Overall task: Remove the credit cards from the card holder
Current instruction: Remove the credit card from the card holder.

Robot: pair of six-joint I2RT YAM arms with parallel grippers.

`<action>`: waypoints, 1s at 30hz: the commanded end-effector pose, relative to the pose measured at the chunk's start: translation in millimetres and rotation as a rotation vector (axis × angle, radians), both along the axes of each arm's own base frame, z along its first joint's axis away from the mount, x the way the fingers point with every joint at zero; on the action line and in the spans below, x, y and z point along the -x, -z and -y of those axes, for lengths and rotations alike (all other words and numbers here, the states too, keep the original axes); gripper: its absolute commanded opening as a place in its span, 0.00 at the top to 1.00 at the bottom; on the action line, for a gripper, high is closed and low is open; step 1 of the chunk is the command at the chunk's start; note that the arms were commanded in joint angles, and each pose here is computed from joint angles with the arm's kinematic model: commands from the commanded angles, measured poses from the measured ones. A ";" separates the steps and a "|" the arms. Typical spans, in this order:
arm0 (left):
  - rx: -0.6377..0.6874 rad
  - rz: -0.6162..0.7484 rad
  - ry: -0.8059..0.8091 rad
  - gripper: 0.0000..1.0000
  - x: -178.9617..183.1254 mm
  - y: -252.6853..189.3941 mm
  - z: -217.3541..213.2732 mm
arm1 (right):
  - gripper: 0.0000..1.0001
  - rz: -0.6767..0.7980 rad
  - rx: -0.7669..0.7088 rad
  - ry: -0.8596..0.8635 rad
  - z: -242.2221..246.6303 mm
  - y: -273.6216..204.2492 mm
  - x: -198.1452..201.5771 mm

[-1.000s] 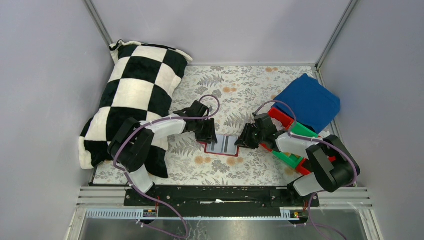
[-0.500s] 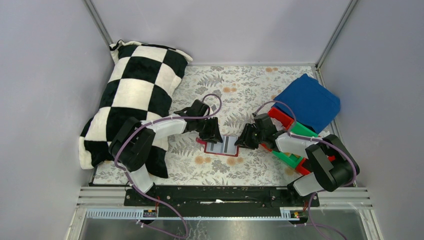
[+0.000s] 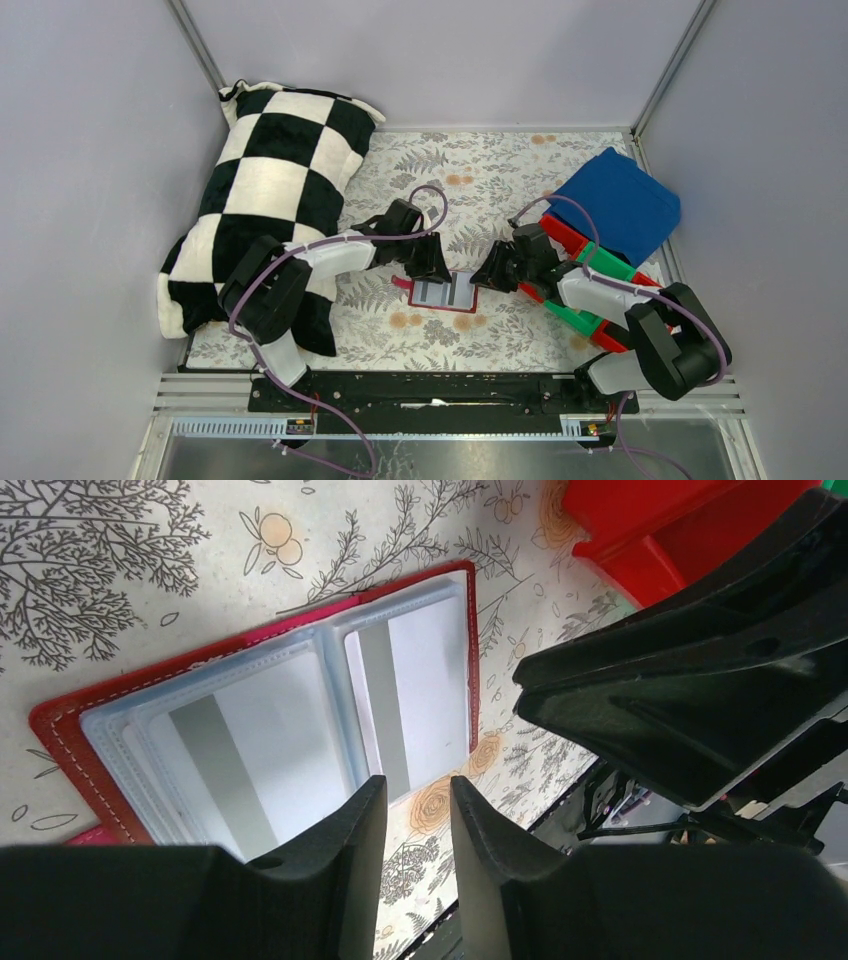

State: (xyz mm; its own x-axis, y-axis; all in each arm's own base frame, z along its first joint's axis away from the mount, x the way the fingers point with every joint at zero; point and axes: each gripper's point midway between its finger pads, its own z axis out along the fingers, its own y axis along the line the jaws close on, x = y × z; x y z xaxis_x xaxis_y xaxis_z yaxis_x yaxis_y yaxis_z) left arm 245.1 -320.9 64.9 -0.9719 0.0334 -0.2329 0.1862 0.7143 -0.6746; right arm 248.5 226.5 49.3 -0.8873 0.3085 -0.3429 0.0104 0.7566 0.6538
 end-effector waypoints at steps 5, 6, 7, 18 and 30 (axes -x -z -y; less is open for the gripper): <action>-0.009 -0.002 -0.018 0.68 -7.8 15.8 4.6 | 0.69 -0.023 -0.021 -0.037 -10.7 7.7 -2.9; -0.026 -0.003 -0.024 0.68 -7.9 19.3 2.0 | 0.68 -0.029 -0.026 -0.045 -12.1 10.0 -1.9; -0.041 0.000 -0.030 0.69 -8.3 21.1 -0.5 | 0.68 -0.039 -0.030 -0.052 -13.0 13.5 -0.5; -0.079 -0.004 -0.012 0.66 -3.6 28.7 -7.6 | 0.66 -0.031 -0.082 -0.078 -20.4 12.6 2.9; -0.066 0.150 -0.033 0.60 -18.4 -38.4 -13.5 | 0.66 0.023 -0.175 -0.128 -36.4 -15.5 -2.5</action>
State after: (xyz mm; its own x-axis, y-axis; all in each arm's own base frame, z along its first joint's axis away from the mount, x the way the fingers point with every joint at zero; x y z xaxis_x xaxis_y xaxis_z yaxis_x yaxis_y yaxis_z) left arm 243.5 -305.2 46.3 -0.9753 0.0338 -0.2181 0.1615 0.7828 -0.6010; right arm 241.1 248.5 32.0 -0.9333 0.2522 -0.2556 -0.0108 0.6917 0.7221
